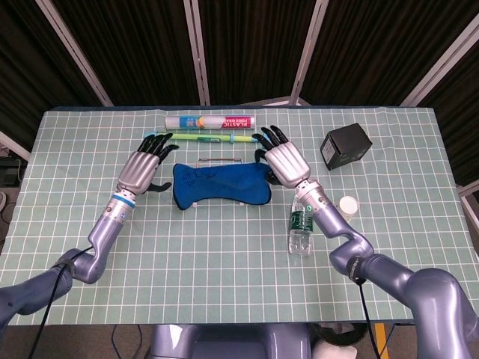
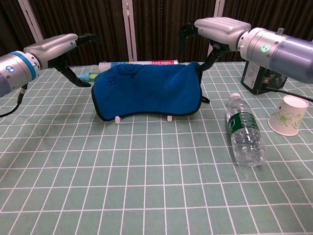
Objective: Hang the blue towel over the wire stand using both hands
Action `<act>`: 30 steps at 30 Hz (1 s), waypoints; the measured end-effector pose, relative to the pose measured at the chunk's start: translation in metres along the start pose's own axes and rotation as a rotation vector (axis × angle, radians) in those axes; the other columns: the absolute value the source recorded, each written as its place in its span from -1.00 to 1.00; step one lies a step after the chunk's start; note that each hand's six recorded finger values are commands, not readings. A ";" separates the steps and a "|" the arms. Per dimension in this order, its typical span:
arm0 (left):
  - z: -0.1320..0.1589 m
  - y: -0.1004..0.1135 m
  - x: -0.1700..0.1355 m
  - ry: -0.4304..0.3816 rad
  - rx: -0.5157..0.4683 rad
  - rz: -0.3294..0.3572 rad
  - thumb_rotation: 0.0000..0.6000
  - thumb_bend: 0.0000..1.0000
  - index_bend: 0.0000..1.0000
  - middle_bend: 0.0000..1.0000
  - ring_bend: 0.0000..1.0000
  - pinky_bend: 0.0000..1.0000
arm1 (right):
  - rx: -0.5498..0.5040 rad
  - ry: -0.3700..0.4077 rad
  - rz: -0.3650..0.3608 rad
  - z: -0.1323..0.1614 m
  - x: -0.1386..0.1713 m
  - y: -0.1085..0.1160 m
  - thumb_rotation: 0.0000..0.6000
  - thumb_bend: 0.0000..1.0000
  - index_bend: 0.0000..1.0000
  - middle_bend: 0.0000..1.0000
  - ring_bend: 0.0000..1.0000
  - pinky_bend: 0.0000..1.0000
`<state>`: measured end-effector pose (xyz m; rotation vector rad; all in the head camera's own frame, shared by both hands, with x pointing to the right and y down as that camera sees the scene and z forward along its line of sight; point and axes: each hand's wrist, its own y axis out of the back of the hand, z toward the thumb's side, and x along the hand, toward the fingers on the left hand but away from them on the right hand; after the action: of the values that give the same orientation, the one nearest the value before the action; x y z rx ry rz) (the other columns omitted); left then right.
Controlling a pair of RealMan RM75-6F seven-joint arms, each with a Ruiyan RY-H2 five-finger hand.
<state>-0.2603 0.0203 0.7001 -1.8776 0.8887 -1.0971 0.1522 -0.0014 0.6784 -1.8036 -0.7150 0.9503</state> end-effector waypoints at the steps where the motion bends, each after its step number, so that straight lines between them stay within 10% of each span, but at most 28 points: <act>1: -0.001 0.001 -0.001 0.001 -0.001 0.004 1.00 -0.74 -1.00 -1.00 -1.00 -1.00 | 0.000 0.003 -0.001 0.000 0.001 0.001 1.00 -0.77 -0.59 -0.85 -1.00 -1.00; 18: -0.024 0.056 -0.061 0.038 -0.004 0.110 1.00 -0.75 -1.00 -1.00 -1.00 -1.00 | 0.008 0.016 -0.115 -0.015 0.081 0.052 1.00 -0.95 -0.62 -0.90 -1.00 -1.00; 30: -0.043 0.084 -0.177 0.275 0.047 0.184 1.00 -0.75 -1.00 -1.00 -1.00 -1.00 | 0.007 -0.200 -0.169 -0.065 0.215 0.085 1.00 -1.00 -0.98 -1.00 -1.00 -1.00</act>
<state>-0.3826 0.1202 0.5767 -1.5942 1.1552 -1.2679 0.3258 0.1063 0.5532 -1.6277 -0.9715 1.0268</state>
